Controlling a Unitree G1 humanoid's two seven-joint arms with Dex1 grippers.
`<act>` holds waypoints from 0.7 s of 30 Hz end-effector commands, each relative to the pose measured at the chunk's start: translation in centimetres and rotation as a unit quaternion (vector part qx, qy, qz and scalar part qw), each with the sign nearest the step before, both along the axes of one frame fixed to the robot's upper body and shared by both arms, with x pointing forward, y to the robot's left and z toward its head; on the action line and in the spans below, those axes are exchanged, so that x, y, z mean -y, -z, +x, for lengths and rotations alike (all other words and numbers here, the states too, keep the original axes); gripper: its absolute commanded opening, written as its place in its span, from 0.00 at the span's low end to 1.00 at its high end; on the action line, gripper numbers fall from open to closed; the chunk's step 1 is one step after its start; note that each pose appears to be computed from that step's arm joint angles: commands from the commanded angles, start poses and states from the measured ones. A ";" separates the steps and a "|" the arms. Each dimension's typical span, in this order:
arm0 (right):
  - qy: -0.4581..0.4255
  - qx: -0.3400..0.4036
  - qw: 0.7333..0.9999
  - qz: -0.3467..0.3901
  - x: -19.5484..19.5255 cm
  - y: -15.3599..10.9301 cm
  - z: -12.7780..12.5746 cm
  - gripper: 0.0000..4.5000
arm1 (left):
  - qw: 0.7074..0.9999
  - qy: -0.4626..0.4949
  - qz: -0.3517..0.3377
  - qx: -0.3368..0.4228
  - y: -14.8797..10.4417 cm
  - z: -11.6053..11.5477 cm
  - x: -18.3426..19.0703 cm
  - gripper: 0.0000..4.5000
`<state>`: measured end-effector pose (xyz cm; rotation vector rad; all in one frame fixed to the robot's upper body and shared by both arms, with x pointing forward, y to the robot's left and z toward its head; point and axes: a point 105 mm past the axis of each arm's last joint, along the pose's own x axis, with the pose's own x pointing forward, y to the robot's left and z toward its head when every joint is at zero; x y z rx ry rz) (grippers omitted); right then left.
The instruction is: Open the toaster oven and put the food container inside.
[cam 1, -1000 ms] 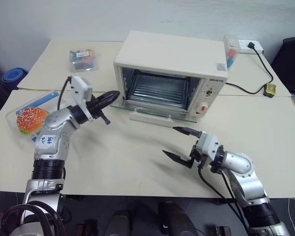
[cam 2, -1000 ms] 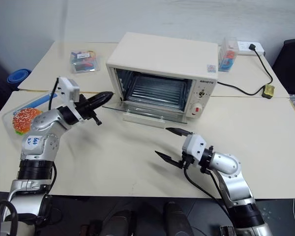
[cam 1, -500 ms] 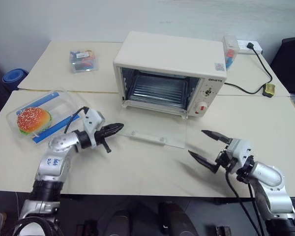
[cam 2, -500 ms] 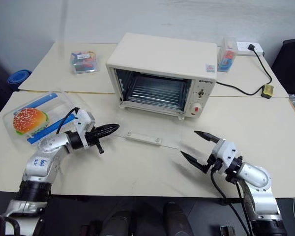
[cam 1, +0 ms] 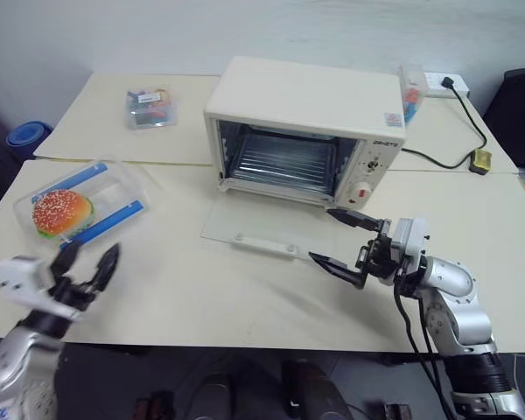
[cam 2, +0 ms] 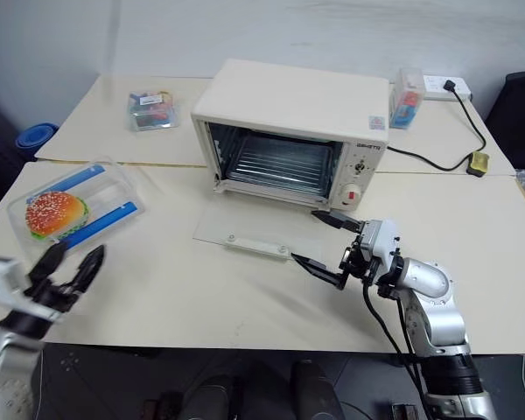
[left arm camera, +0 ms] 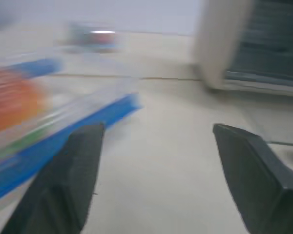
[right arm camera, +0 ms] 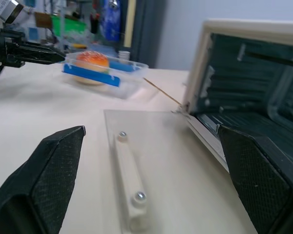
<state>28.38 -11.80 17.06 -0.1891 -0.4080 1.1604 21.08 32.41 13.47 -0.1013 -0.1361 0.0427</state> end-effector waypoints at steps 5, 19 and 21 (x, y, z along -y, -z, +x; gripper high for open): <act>-0.052 0.049 0.997 0.016 -2.1 -2.1 -0.6 1.00 | 0.982 -0.173 -0.074 -0.011 -1.7 -4.2 -8.1 1.00; -0.039 0.039 0.998 0.005 -2.1 -1.7 -0.3 1.00 | 0.965 -0.072 -0.092 -0.234 -4.7 3.2 -9.5 1.00; -0.035 0.039 0.999 0.006 -2.2 -1.7 -0.3 1.00 | 0.961 -0.047 -0.087 -0.260 -4.4 3.7 -8.8 1.00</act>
